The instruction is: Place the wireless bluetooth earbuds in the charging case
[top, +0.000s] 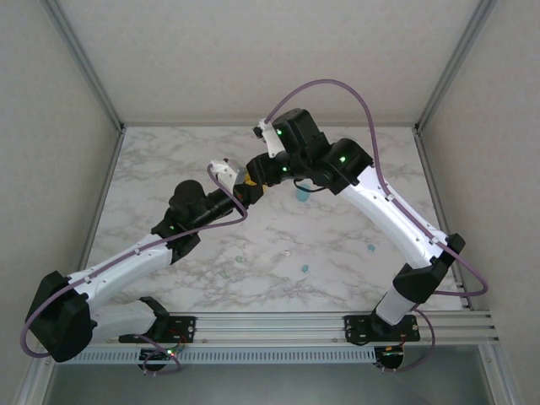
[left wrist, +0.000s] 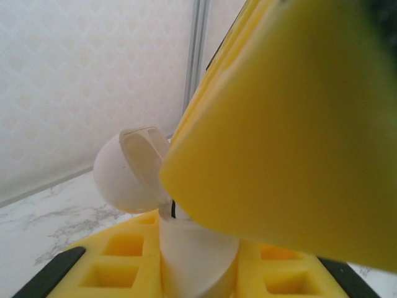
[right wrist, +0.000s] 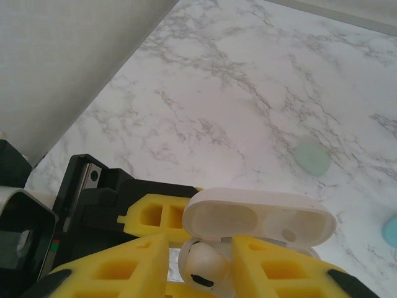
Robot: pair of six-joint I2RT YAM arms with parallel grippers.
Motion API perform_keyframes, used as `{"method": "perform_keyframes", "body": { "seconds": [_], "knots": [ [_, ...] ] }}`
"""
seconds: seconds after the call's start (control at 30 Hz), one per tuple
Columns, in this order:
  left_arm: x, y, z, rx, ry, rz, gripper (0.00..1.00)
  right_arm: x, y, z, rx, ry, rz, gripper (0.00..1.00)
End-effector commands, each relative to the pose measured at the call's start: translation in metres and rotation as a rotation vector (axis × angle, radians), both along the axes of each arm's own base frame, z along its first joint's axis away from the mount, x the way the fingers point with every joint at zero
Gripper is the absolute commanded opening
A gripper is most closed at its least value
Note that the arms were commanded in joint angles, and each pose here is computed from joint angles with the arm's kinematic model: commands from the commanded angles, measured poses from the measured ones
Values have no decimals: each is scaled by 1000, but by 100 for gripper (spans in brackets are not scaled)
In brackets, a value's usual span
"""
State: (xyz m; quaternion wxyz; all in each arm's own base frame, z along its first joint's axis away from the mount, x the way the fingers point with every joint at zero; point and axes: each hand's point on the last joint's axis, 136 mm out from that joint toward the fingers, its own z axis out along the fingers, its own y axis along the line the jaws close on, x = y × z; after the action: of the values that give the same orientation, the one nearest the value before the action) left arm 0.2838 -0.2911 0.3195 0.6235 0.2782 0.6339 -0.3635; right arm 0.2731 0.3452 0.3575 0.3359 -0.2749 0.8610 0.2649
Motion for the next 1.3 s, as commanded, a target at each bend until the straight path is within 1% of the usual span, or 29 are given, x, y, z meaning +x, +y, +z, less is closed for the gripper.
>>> {"method": "perform_keyframes", "body": {
  "seconds": [0.0,0.1,0.17,0.23,0.33,0.47,0.53,0.6,0.7,0.93,1.27],
  "knots": [
    [-5,-3,29,-53,-71,-25,12,-8,0,6,36,20,-7,33],
    [-5,-2,30,-54,-74,-19,12,-7,-5,12,46,7,-32,37],
    [-5,0,30,-54,-79,-12,12,-10,-7,22,86,-2,-40,39],
    [-5,2,31,-57,-88,-3,12,-11,-12,33,125,-22,-58,43],
    [-7,2,31,-57,-95,-9,12,-12,-23,42,167,-40,-91,44],
    [-9,1,33,-61,-96,-22,12,-12,-28,39,175,-34,-95,44],
    [-10,0,35,-65,-99,-33,12,-12,-26,37,169,-21,-90,41],
    [-10,2,35,-65,-100,-23,12,-14,-27,37,171,-9,-87,34],
    [-12,3,38,-72,-108,-24,11,-20,-18,36,206,27,-32,19],
    [-16,4,43,-80,-110,-38,11,-12,-17,14,122,59,-54,18],
    [-21,2,41,-74,-107,-64,11,-4,-17,16,117,16,-67,19]
  ]
}}
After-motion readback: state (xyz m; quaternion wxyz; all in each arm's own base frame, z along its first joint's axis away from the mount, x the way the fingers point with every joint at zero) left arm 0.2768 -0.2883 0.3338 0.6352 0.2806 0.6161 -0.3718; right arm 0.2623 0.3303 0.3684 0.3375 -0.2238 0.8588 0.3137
